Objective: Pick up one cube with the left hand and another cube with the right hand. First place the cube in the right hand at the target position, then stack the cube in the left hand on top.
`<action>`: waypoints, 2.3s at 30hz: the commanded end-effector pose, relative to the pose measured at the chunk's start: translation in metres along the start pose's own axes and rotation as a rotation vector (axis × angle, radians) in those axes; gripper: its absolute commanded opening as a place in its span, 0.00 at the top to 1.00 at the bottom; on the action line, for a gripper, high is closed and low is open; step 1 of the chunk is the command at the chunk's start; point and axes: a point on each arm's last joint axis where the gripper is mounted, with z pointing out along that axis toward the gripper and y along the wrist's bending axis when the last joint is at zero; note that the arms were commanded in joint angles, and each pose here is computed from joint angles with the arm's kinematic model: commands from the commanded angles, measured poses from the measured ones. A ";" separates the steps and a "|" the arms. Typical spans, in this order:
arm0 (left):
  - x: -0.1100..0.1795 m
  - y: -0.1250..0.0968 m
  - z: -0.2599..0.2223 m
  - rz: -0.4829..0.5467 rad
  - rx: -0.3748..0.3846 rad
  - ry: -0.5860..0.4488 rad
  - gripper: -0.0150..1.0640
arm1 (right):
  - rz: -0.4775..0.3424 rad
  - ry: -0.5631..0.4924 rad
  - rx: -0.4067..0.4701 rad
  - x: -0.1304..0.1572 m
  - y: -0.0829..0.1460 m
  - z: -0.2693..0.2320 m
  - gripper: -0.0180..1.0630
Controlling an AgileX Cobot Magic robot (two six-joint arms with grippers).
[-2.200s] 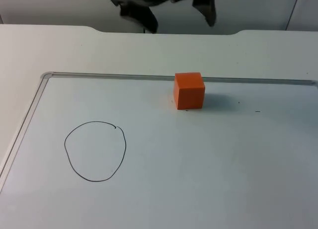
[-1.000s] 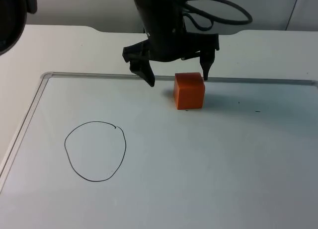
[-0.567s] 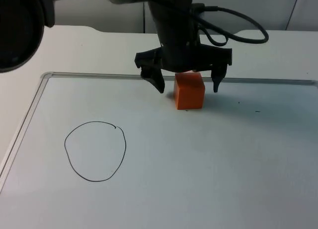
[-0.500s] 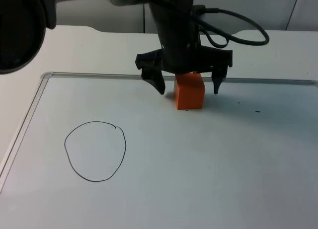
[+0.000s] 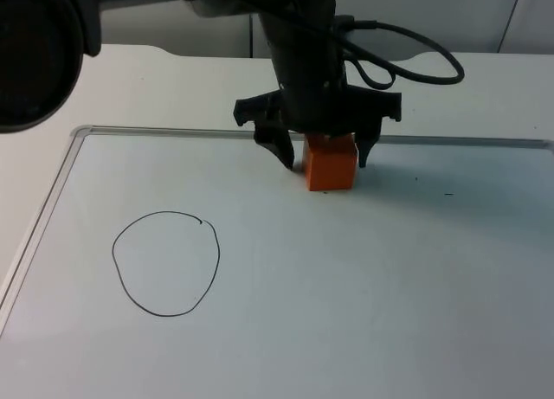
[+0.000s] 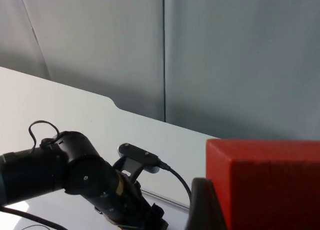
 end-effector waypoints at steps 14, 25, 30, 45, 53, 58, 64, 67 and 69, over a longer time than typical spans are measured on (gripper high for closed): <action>-0.004 -0.008 -0.031 0.020 0.010 -0.010 0.99 | -0.011 -0.050 0.002 -0.006 0.000 -0.004 0.99; -0.015 -0.012 -0.179 0.274 -0.078 -0.213 0.99 | -0.015 -0.074 0.006 -0.008 0.000 -0.004 0.99; -0.010 -0.005 -0.243 0.312 -0.100 -0.295 0.99 | -0.015 -0.082 0.007 -0.008 0.000 -0.004 0.99; 0.048 0.030 -0.358 0.211 -0.083 -0.780 0.99 | -0.013 -0.083 0.005 -0.009 0.000 -0.004 0.99; 0.154 0.075 -0.331 0.198 -0.026 -0.749 0.99 | -0.011 -0.074 -0.037 -0.008 0.004 -0.002 0.99; 0.191 0.093 -0.335 0.177 -0.039 -0.729 0.99 | -0.011 -0.050 -0.114 -0.007 0.010 0.003 0.99; 0.250 0.123 -0.344 0.101 -0.073 -0.671 0.99 | -0.005 0.060 -0.227 0.001 0.018 0.035 0.99; 0.275 0.136 -0.349 0.062 -0.086 -0.661 0.99 | 0.006 0.141 -0.278 0.008 0.022 0.066 0.99; 0.282 0.139 -0.351 0.055 -0.088 -0.664 0.99 | 0.001 0.166 -0.294 0.011 0.026 0.076 0.99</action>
